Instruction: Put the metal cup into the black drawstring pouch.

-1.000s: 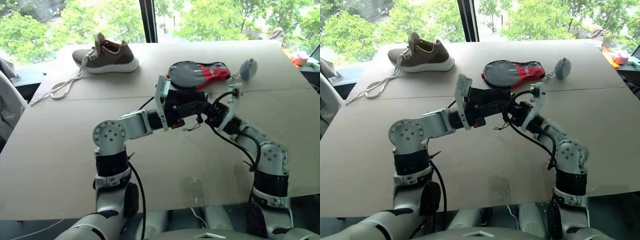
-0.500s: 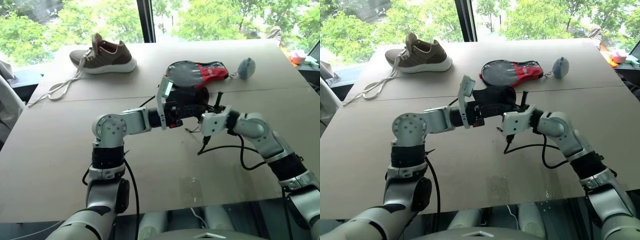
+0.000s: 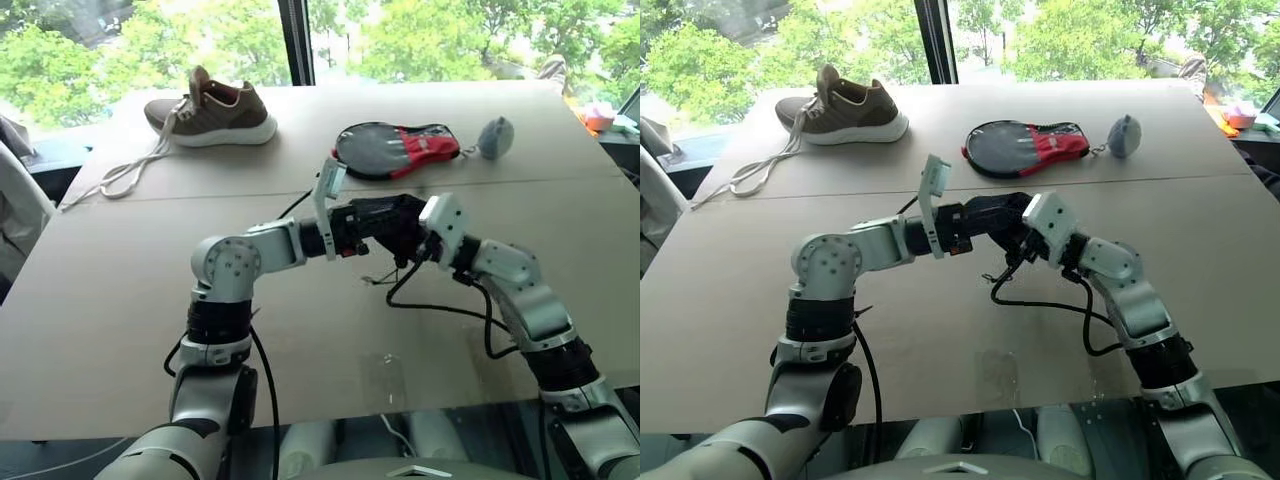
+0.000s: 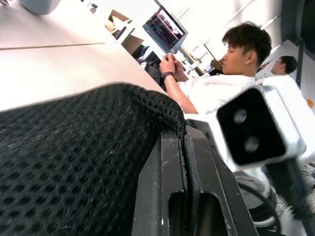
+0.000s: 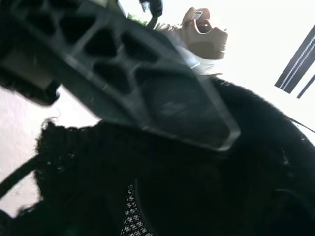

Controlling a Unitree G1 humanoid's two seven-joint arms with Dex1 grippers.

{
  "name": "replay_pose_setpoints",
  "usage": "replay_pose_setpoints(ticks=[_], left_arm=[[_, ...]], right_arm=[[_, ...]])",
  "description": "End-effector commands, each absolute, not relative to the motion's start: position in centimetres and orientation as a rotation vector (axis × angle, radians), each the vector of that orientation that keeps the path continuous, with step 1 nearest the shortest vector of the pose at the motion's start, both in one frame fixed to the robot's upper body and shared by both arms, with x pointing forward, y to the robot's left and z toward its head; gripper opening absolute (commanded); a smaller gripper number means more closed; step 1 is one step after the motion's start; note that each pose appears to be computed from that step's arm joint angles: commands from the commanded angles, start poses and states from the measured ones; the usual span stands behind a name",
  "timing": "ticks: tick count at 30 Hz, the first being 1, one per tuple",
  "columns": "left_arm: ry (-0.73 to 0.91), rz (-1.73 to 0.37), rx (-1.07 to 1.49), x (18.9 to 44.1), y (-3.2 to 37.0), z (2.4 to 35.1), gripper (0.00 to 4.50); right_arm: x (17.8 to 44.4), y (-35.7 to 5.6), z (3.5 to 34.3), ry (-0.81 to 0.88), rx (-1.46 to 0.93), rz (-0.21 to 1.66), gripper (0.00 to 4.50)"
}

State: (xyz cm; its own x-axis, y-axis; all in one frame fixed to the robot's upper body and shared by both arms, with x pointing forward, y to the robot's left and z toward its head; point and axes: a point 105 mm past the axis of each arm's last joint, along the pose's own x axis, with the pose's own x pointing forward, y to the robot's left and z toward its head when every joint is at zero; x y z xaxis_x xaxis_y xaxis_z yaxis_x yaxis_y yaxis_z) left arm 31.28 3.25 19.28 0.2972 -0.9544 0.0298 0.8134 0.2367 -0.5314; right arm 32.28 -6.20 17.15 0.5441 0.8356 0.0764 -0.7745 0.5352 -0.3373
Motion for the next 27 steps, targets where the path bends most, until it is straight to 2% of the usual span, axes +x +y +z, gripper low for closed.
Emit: replay_pose_setpoints(ticks=[1,2,8,13,17,25,27], left_arm=[[0.277,-1.231,-0.486,31.8,3.7,20.0,0.00],[0.277,-1.220,-0.482,32.0,3.8,19.8,0.00],[0.278,-1.155,-0.437,33.0,4.2,18.8,0.00],[0.254,-1.057,-0.398,34.8,4.7,18.1,0.00],[0.239,-1.068,-0.396,34.7,4.2,18.3,0.00],[0.235,-1.088,-0.396,34.3,3.7,18.4,0.00],[0.231,-1.096,-0.400,34.1,3.5,18.5,0.00]], right_arm=[[32.0,-6.8,19.6,-0.280,-0.220,0.961,4.13],[32.0,-7.0,19.8,-0.280,-0.217,0.957,4.47],[31.6,-7.6,20.3,-0.228,-0.221,0.978,4.47],[31.1,-7.7,20.6,-0.237,-0.432,1.002,4.47],[31.5,-7.7,20.3,-0.257,-0.597,0.978,4.47],[31.9,-7.8,19.7,-0.215,-0.623,0.958,4.47],[32.0,-7.9,19.7,-0.212,-0.621,0.957,3.87]])
